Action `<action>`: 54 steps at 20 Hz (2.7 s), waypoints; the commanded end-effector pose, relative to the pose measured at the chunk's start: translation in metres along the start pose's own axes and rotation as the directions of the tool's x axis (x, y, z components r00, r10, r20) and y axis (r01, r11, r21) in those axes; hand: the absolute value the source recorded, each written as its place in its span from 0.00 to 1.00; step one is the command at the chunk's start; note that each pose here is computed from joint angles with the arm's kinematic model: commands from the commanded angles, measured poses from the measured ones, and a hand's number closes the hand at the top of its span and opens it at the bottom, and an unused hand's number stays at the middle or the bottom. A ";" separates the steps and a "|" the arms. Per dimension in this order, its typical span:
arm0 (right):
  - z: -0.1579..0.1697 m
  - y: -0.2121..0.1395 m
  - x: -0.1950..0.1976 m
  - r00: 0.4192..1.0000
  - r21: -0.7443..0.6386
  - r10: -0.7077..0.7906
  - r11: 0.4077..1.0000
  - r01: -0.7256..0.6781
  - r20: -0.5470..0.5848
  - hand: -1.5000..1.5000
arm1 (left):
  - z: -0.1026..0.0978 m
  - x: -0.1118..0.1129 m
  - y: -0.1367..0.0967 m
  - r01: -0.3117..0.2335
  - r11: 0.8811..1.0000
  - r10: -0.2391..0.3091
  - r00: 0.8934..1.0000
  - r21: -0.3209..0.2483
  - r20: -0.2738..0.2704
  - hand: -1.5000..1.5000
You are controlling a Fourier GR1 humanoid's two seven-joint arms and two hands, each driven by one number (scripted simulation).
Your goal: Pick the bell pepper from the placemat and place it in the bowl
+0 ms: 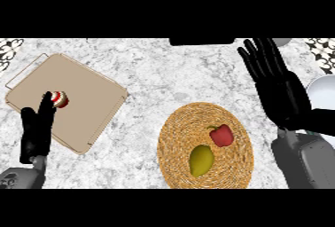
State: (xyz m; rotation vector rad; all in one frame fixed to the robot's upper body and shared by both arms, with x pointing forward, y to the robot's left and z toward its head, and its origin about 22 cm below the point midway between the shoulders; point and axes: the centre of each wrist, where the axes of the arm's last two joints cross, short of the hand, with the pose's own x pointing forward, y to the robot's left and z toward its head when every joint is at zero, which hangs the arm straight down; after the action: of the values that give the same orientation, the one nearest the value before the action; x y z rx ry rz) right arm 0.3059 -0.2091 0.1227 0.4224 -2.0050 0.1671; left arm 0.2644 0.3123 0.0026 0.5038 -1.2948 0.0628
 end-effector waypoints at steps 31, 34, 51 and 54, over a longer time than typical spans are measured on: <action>-0.039 -0.083 0.029 0.838 0.831 0.443 0.294 -0.473 0.320 0.00 | 0.008 0.085 -0.040 0.065 0.979 0.018 0.917 -0.195 0.399 0.50; -0.032 -0.074 0.015 0.835 0.864 0.440 0.213 -0.455 0.331 0.00 | 0.011 0.093 -0.044 0.030 0.979 0.049 0.924 -0.200 0.379 0.50; -0.006 -0.039 -0.063 0.656 0.859 0.588 -0.140 -0.492 0.472 0.00 | 0.009 0.094 -0.032 0.058 0.984 0.007 0.931 -0.169 0.364 0.50; -0.029 -0.038 -0.059 0.633 0.863 0.619 -0.154 -0.482 0.464 0.00 | 0.012 0.084 -0.025 0.064 0.983 0.003 0.931 -0.174 0.364 0.50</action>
State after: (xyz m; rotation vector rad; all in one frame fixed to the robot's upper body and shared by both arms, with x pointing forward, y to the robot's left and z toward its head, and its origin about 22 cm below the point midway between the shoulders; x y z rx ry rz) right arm 0.3564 -0.2281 0.0751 0.1711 -1.5674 2.1543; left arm 0.2931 0.2639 0.0786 0.3866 -1.6470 -0.1768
